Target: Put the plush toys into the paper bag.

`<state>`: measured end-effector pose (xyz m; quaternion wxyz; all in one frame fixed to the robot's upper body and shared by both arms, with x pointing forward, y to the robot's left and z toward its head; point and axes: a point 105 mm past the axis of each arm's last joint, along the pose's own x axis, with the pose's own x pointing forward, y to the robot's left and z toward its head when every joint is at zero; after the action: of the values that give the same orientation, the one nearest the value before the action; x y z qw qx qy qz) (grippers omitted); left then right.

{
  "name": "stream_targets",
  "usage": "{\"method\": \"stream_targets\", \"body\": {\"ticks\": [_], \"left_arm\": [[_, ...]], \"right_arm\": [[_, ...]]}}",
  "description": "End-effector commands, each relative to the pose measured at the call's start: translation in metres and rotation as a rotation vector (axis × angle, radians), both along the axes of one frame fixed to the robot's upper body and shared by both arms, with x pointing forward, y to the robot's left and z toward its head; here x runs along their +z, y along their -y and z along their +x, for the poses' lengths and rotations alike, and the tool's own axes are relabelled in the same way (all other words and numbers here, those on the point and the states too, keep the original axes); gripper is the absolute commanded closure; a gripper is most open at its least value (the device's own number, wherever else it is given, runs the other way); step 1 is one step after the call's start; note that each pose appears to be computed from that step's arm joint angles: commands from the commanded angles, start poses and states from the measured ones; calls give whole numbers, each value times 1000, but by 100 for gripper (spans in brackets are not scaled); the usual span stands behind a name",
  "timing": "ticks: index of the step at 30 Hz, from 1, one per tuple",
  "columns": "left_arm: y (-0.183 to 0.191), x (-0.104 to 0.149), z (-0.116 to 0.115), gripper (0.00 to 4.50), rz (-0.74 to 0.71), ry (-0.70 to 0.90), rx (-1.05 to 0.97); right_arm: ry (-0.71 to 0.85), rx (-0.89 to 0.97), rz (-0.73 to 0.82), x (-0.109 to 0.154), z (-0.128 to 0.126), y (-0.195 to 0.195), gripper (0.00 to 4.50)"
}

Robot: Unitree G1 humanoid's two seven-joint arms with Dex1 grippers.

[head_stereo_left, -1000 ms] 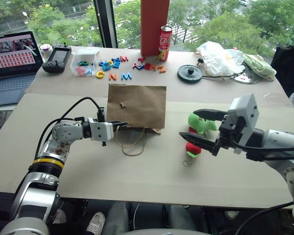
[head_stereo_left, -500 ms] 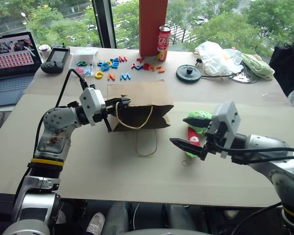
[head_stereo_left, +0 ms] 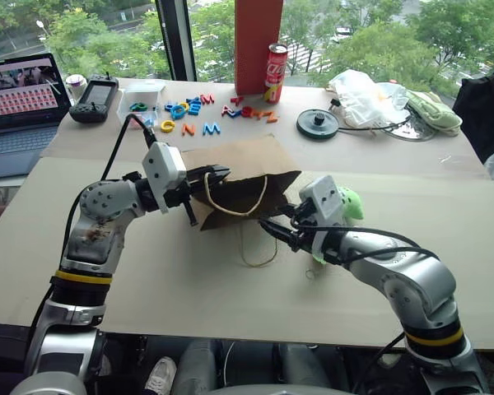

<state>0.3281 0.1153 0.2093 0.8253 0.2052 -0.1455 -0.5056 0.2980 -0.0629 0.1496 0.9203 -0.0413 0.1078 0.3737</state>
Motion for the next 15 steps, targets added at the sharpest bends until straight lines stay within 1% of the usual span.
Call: {"method": "stream_targets", "body": {"ticks": [1, 3, 4, 5, 7, 9, 11, 15], "left_arm": [[5, 17, -4, 450, -29, 50, -17], [6, 19, -3, 450, -40, 48, -16], [7, 20, -3, 450, -47, 47, -15], [8, 22, -3, 450, -56, 46, -17], [11, 26, -3, 450, -77, 42, -16], [12, 29, -3, 450, -106, 27, -8], [13, 31, -3, 450, -131, 12, -4], [13, 39, -1, 450, -202, -26, 16]], "right_arm": [[51, -27, 3, 8, 10, -7, 310], [55, -44, 10, 8, 16, -11, 374], [57, -60, 6, 7, 20, -12, 414], [61, -87, -7, 5, 25, -13, 440], [78, -158, -36, 0, 38, -10, 440], [103, -210, -100, -8, 47, -7, 440], [111, -217, -154, -18, 50, -8, 440], [73, -210, -232, -44, 50, -12, 440]]}}
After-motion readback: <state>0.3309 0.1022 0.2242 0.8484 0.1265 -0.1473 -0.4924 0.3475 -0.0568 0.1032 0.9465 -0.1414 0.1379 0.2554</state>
